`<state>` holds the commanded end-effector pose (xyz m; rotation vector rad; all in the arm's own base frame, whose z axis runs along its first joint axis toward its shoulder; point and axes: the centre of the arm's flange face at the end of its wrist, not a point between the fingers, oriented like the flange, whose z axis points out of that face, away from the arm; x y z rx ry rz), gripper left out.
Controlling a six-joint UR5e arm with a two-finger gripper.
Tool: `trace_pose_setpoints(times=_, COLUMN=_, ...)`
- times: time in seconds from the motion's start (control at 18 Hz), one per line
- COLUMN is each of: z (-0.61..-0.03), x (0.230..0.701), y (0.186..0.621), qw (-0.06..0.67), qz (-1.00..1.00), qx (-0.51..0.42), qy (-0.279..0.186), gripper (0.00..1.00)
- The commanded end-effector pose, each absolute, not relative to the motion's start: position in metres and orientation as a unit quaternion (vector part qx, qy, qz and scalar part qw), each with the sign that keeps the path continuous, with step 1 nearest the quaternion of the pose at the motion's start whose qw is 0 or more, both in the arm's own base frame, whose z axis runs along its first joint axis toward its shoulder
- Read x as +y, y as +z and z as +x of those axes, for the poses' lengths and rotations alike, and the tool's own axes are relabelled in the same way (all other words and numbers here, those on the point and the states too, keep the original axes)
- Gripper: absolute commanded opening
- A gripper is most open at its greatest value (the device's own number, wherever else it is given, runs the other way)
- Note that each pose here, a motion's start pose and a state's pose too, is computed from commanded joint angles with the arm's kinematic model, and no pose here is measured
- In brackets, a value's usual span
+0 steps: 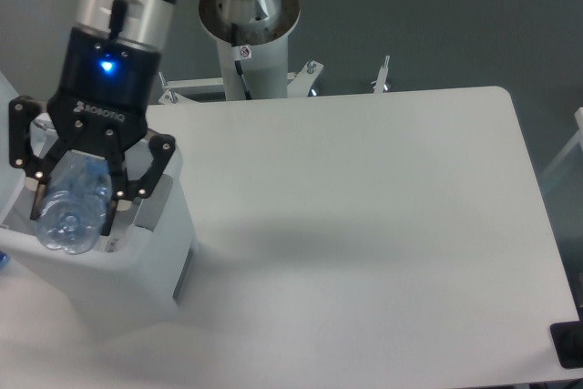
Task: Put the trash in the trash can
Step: 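Carry the bottle over the white trash bin, then lower the bottle into the bin and open the gripper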
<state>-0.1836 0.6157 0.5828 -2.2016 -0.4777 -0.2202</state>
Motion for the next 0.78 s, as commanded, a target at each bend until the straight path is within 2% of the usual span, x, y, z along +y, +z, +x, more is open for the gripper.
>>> trace_pose_setpoints(times=0.44, z=-0.170, x=0.629, y=0.560, qw=0.430, qz=-0.882, qx=-0.182, qy=-0.070, gripper=0.51)
trace_pose_setpoints(times=0.61, z=-0.168, x=0.627, y=0.557, qw=0.426, qz=-0.883, qx=-0.182, qy=-0.070, gripper=0.56)
trace_pose_setpoints(times=0.67, z=-0.165, x=0.626, y=0.555, qw=0.424, qz=-0.885, qx=-0.183, qy=-0.067, gripper=0.60)
trace_pose_setpoints(times=0.72, z=-0.162, x=0.623, y=0.553, qw=0.420, qz=-0.886, qx=-0.185, qy=-0.061, gripper=0.71)
trace_pose_setpoints(times=0.78, z=-0.162, x=0.620, y=0.548, qw=0.416, qz=-0.888, qx=-0.186, qy=-0.058, gripper=0.73)
